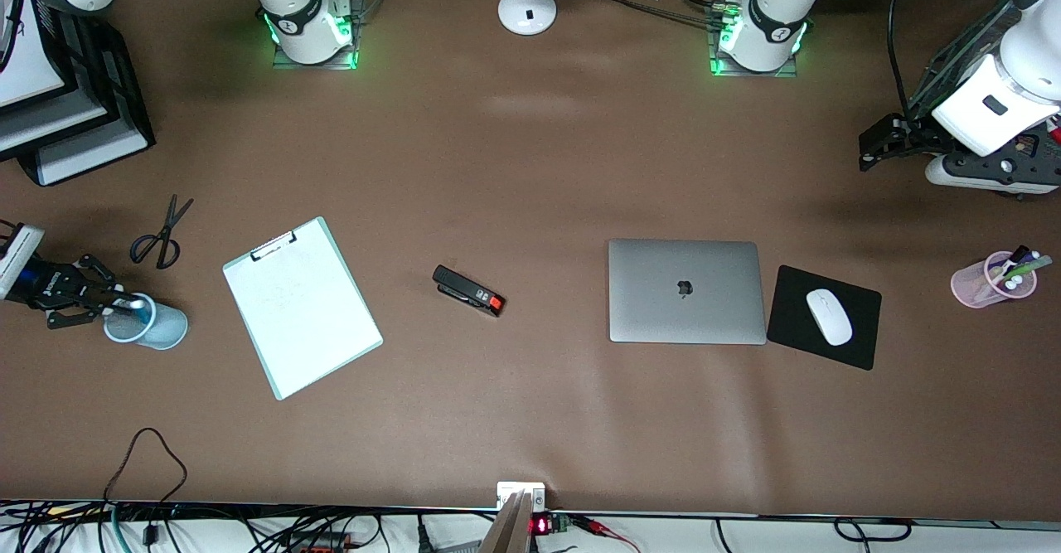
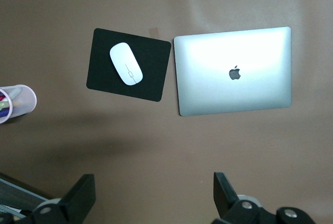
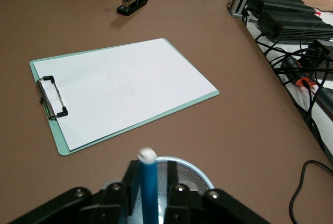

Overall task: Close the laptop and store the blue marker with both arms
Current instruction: 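Carry the blue marker over the light blue cup with the right gripper, then lower the marker into the cup and open the right gripper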

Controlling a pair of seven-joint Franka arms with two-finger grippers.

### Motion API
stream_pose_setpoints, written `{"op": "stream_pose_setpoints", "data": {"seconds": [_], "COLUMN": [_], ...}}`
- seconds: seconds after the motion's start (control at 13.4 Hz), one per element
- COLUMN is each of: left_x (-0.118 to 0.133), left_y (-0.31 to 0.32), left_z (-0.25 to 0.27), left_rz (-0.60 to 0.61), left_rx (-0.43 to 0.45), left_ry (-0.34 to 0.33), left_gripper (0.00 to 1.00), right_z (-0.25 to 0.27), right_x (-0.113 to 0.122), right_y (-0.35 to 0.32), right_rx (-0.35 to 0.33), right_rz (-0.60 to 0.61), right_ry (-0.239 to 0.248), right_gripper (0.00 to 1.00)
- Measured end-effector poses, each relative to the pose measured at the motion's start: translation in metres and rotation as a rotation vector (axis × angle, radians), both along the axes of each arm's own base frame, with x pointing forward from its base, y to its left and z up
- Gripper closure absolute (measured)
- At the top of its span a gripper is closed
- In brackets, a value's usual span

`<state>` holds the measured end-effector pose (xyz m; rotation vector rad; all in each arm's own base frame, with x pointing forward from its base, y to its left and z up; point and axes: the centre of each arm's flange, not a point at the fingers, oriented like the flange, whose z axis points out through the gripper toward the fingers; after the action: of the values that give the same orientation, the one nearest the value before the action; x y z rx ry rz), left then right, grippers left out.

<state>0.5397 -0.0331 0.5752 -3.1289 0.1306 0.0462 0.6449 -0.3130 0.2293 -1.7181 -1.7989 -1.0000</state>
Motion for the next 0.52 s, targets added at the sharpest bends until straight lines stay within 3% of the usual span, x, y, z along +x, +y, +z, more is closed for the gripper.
{"op": "stream_pose_setpoints", "data": {"seconds": [0.45, 0.52], "left_x": [0.0, 0.0], "left_y": [0.0, 0.0], "left_z": [0.0, 0.0], "left_rz": [0.0, 0.0], "left_rx": [0.0, 0.0], "left_ry": [0.0, 0.0], "left_gripper": [0.0, 0.0], "right_z": [0.021, 0.034], "right_x": [0.007, 0.009], "right_y": [-0.001, 0.0], "right_rx": [-0.001, 0.001], "right_rz": [-0.025, -0.036], "right_ry": [0.007, 0.013], "right_gripper": [0.02, 0.0]}}
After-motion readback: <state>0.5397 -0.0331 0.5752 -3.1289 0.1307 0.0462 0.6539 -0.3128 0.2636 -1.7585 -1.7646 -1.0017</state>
